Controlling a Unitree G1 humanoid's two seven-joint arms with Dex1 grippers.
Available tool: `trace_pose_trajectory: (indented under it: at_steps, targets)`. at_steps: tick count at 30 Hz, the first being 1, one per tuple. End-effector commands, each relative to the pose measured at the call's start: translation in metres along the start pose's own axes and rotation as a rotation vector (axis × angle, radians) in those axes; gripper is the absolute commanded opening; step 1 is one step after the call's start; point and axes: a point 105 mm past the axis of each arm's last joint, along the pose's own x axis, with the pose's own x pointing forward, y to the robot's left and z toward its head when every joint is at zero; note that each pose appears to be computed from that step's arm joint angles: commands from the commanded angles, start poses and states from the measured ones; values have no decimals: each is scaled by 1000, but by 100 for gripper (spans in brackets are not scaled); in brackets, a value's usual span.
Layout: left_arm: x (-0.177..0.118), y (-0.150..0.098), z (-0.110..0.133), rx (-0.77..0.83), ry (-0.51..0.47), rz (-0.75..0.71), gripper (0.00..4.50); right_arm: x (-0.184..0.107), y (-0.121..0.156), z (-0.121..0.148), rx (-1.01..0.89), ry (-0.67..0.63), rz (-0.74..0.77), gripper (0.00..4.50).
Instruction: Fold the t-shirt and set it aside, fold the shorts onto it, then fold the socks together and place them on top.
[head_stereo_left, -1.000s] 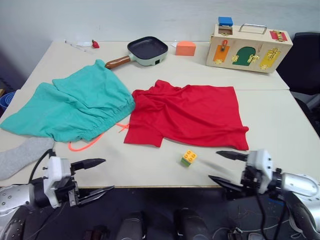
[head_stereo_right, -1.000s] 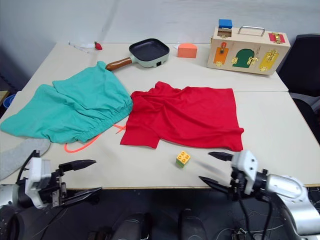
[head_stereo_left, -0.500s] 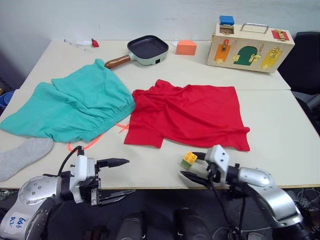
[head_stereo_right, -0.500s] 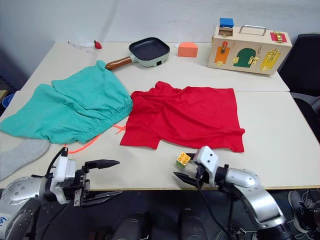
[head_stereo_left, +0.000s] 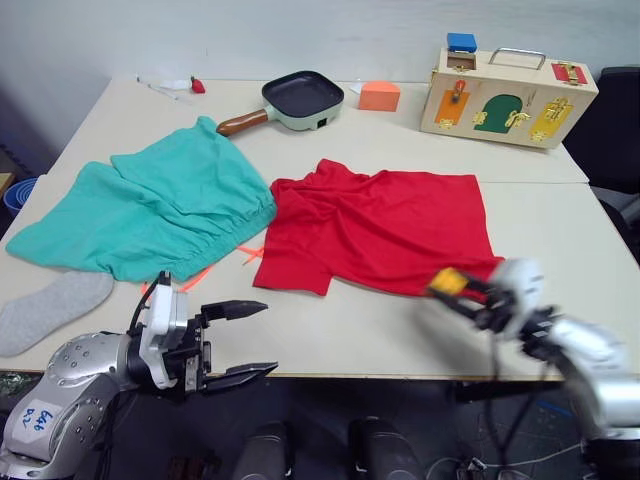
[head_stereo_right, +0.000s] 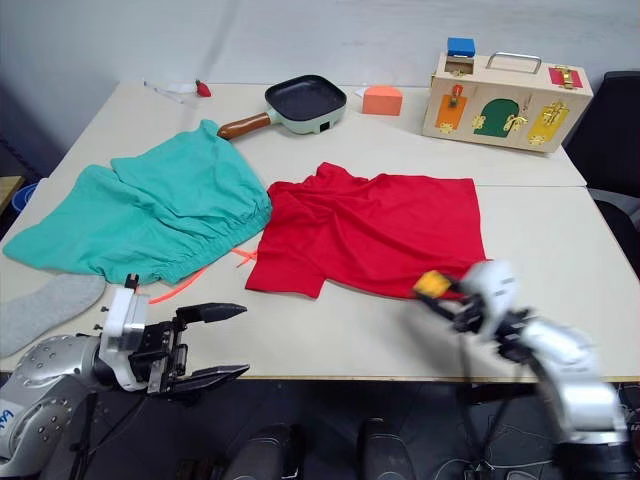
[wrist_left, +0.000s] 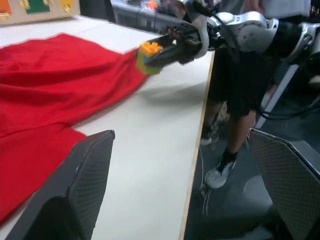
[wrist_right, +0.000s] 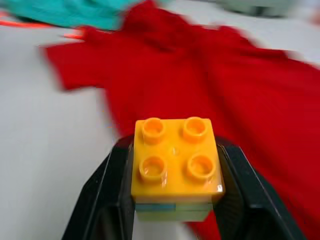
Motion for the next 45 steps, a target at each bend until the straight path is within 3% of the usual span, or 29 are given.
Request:
trace_pose_trajectory:
  at_steps: [1,3,6,11,16,22,25,28,31,34,37,45]
  targets:
    - [12,2,17,47,-55,-17,450,-48,-72,-12,-14,53,-226,151]
    - [15,6,22,65,-62,-23,450,-69,-106,-24,29,110,-359,151]
    - [16,6,25,70,-65,-20,450,-82,-125,-50,127,204,-458,151]
    - [9,1,17,53,-37,7,450,-68,-127,-84,386,232,-576,151]
    - [5,6,21,72,-33,36,450,-65,-123,-94,382,241,-593,151]
    - [0,12,18,70,-23,69,450,-75,-128,-76,288,182,-569,345]
    - [-12,24,12,77,9,133,450,-82,-135,-42,133,100,-522,449]
    - [-28,42,2,123,99,209,450,-71,-120,-5,-18,46,-302,449]
    - [-39,55,-11,161,212,253,450,-54,-90,9,-136,69,-73,449]
    - [-39,65,-27,200,320,254,450,-32,-44,5,-216,123,190,449]
    - [-29,75,-39,220,364,260,450,-18,-18,-14,-265,193,318,449]
    - [3,114,-65,347,508,274,450,9,-22,-56,-316,346,297,449]
